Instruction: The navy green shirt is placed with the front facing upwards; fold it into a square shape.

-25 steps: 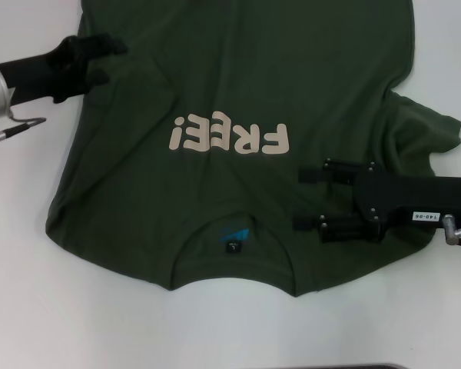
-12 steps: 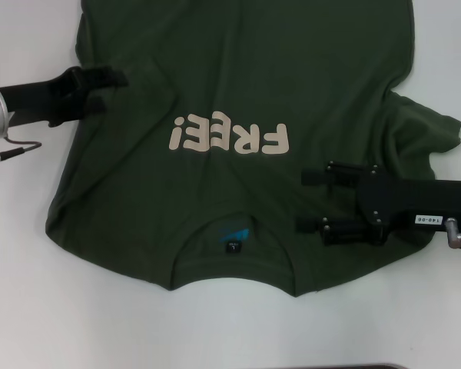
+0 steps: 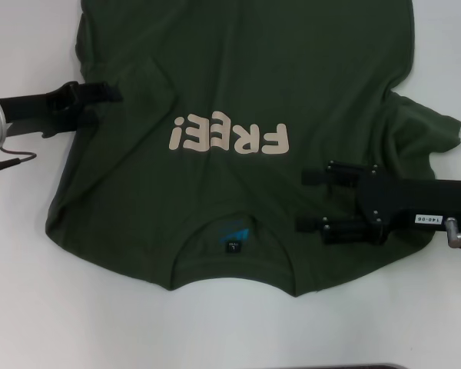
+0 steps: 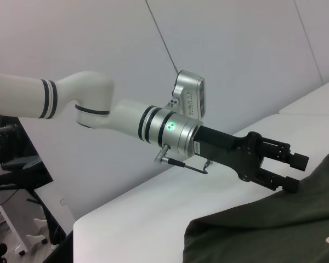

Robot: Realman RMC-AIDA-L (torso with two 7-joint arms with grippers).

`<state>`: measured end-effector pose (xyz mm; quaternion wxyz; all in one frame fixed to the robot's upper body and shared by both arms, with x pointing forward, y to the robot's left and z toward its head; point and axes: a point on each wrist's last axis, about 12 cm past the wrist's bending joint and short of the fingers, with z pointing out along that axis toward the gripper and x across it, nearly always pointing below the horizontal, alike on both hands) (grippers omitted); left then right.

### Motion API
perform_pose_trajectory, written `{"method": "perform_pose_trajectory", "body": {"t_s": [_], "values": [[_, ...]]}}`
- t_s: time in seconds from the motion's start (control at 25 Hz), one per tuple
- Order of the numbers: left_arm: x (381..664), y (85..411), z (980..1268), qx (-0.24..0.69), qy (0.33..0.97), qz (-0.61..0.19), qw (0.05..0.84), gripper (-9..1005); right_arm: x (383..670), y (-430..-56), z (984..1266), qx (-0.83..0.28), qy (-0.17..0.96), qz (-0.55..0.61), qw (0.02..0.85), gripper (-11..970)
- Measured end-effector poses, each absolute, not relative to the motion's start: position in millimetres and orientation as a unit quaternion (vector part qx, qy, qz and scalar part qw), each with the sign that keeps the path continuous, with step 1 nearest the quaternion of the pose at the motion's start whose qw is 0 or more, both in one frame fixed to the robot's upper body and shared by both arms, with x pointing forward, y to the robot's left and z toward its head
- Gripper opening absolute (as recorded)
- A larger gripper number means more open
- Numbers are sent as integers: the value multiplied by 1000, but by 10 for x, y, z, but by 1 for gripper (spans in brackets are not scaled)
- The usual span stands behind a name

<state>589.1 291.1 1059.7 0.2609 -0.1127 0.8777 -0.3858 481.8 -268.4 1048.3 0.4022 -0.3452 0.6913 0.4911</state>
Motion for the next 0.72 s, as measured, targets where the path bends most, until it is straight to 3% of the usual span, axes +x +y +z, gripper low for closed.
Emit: {"method": "perform_pose_trajectory", "body": {"t_s": [0.72], "values": [[5830, 2903, 10555, -119, 876, -393, 251, 717, 4854, -2676, 10500, -349, 691, 488, 404, 928]]}}
